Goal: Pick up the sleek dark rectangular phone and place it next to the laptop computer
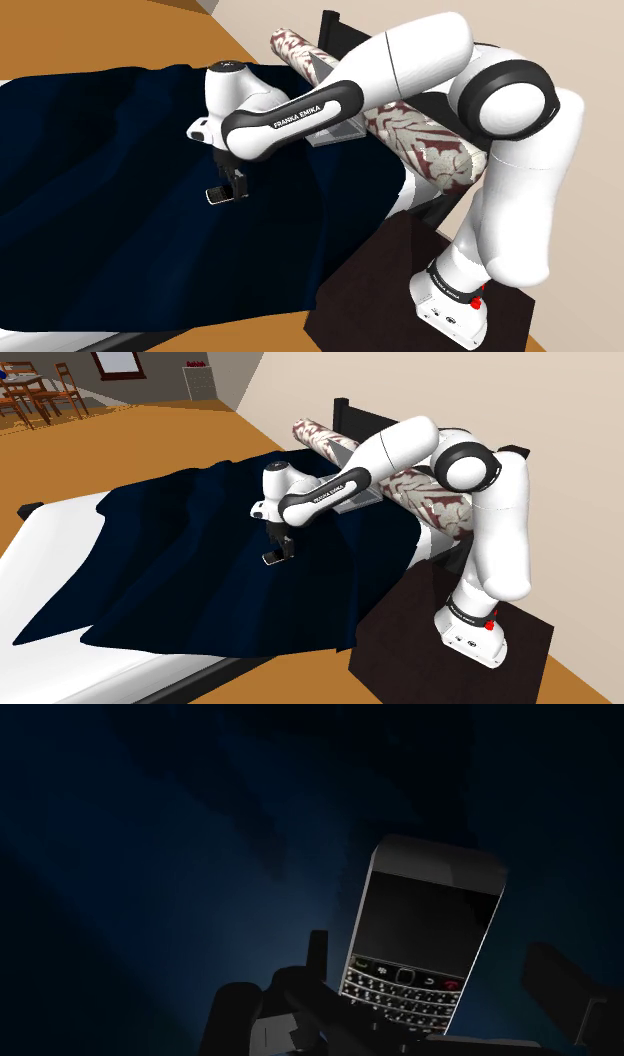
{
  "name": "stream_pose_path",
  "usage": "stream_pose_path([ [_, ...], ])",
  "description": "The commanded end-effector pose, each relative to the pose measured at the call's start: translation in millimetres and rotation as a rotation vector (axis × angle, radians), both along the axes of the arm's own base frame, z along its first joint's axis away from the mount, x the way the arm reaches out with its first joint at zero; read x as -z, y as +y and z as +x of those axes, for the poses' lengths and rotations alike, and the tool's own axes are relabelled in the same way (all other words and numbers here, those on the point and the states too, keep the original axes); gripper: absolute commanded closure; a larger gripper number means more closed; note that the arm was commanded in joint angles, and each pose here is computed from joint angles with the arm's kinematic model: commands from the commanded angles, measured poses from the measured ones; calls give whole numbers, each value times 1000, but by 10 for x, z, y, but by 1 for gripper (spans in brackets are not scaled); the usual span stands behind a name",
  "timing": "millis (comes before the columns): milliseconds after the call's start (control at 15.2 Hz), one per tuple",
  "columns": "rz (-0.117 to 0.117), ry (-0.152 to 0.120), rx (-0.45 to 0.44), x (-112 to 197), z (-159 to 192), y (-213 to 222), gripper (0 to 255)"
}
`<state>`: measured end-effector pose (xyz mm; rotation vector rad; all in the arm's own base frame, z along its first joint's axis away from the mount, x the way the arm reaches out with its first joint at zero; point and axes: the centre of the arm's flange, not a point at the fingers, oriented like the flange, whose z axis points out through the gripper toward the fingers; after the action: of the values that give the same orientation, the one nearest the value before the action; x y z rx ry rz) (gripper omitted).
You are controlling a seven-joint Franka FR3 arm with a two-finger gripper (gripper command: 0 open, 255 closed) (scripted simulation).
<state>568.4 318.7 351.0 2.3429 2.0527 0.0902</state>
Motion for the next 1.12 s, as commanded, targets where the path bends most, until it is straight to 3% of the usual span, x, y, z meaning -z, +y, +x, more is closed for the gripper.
stream_pose_path([
  [0,0,0,-1,121,4,7,0],
  [594,0,0,-1,203,9,8,0],
  [660,0,0,-1,203,9,8,255],
  [1056,0,0,-1,204,4,4,255],
])
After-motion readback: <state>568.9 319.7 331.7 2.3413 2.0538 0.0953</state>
